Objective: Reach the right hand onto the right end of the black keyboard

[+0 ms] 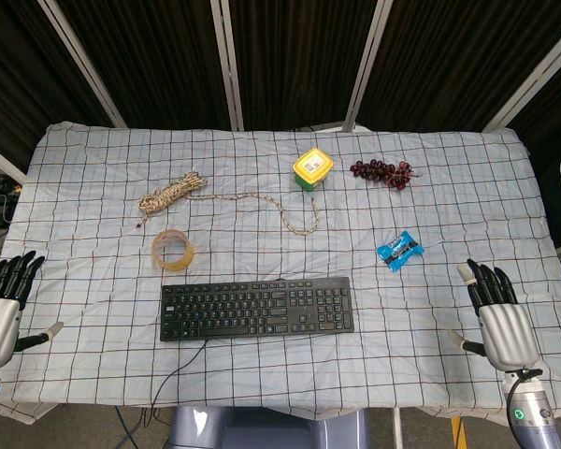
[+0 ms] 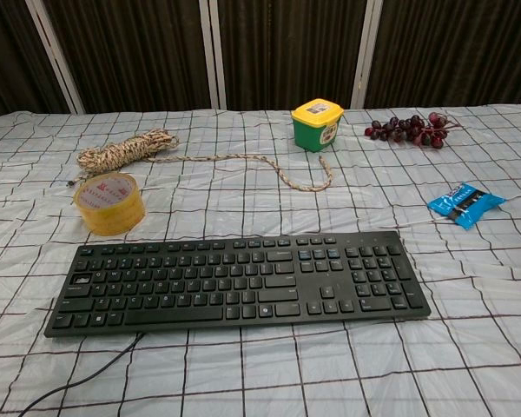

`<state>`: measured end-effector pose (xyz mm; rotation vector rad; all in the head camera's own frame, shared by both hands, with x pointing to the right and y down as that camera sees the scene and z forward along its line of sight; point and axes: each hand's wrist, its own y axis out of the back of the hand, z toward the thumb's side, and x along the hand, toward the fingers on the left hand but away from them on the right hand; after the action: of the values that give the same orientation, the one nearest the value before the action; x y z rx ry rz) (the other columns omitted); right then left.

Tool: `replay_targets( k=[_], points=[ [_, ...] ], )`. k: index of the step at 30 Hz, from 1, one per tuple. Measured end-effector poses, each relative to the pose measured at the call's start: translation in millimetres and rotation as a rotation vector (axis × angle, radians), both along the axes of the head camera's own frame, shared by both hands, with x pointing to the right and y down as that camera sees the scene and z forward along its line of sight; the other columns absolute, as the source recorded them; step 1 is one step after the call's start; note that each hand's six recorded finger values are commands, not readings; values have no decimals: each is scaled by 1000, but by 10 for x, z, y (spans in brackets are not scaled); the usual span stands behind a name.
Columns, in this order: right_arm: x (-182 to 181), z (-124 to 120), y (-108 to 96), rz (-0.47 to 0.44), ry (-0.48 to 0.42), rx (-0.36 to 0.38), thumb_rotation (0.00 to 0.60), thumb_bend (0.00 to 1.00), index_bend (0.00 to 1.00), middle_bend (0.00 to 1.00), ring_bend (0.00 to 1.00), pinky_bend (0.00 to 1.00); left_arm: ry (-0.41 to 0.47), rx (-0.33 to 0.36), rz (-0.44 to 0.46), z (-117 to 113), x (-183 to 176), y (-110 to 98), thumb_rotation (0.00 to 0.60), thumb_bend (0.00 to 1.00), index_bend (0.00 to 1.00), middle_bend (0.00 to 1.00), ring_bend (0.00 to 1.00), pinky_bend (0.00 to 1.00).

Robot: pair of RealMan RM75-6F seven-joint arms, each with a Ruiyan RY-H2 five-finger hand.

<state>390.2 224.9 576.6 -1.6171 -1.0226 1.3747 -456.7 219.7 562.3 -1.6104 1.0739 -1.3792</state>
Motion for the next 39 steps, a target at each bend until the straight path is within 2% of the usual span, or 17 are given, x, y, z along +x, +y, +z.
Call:
replay_targets(
  k=[20,35,37,39],
  points=[
    [-4,-2,3,0,-8,-10,600,72,0,0,0,0,-1,3,-7,-6,-9,-8,600,21,0,0,0,0],
    [-88,26,40,-44,-20,-39,600,76,0,0,0,0,-5,4,-13,-20,-17,9,600,21,0,0,0,0],
    [-98,31,40,-47,-20,-44,600,79,0,15,0,11,-6,0,-14,-14,-17,10,600,21,0,0,0,0],
    [-118,18,23,-50,-24,-37,600,83,0,97,45,87,-6,0,-15,-11,-16,9,600,21,0,0,0,0]
  ],
)
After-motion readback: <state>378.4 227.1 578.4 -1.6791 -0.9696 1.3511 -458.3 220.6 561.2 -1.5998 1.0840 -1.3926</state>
